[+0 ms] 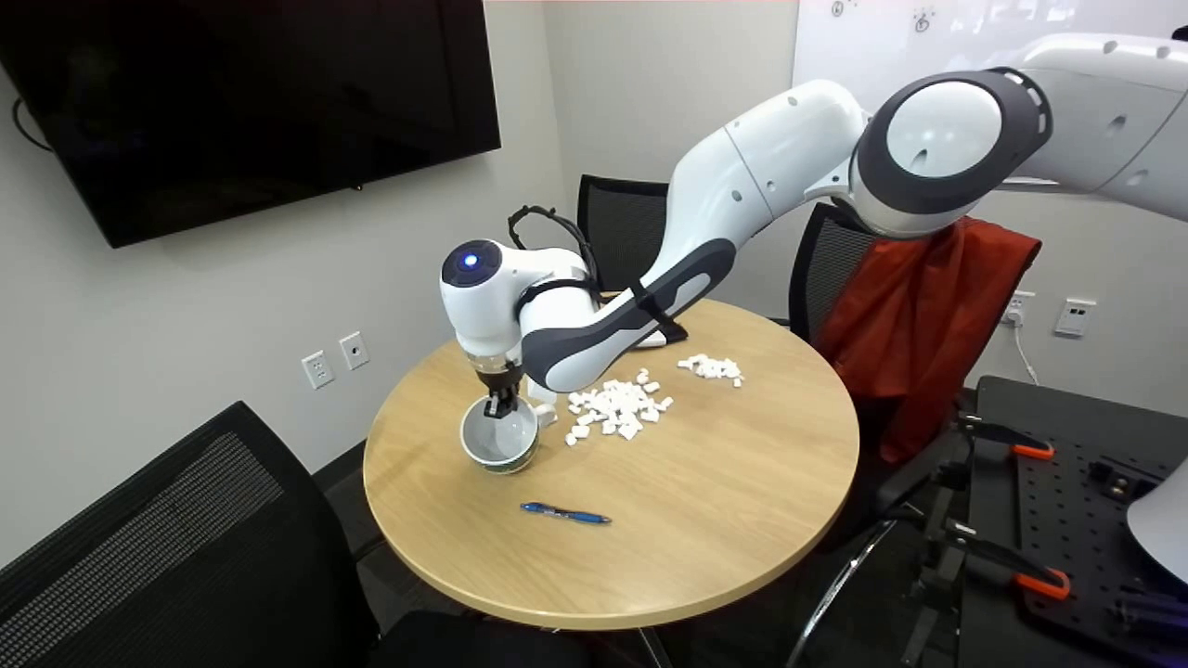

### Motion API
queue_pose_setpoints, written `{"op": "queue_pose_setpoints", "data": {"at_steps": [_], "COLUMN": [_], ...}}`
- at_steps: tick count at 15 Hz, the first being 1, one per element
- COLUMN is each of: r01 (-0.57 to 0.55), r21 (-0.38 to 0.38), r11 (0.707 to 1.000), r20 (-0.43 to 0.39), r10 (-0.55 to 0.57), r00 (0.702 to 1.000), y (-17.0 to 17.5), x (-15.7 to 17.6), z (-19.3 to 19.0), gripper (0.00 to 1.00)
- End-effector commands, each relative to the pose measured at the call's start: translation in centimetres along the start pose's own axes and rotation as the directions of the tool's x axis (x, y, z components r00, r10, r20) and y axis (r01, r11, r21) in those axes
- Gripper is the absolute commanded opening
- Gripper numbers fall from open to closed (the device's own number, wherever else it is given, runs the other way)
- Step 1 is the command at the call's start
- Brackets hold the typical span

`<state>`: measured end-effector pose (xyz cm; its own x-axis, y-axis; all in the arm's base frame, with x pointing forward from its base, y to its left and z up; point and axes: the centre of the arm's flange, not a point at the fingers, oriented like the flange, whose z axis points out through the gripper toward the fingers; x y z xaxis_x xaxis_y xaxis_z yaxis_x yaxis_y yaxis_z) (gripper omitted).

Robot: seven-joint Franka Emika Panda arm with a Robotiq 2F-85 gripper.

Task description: Use the pen to stir the contents in the mug then empty the mug.

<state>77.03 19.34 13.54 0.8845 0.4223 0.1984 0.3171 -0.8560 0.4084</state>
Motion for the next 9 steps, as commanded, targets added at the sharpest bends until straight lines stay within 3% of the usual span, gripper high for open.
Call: {"op": "queue_pose_setpoints", "data": {"at_steps": [1,4,9], "r01": [-0.014,-0.026,-0.049], "r21": [0.159,0.282,0.324], "r11": [0.987,0.959,0.945], "r20": [-0.049,-0.071,-0.004], "r10": [0.022,0.048,0.053], "r00": [0.999,0.996,0.999], "y": [-0.9,-1.8,-2.3], "x": [0.1,0.3,-0.1], "z": [-0.6,-0.8,-1.0], "gripper": [0.03,0.03,0.03]}}
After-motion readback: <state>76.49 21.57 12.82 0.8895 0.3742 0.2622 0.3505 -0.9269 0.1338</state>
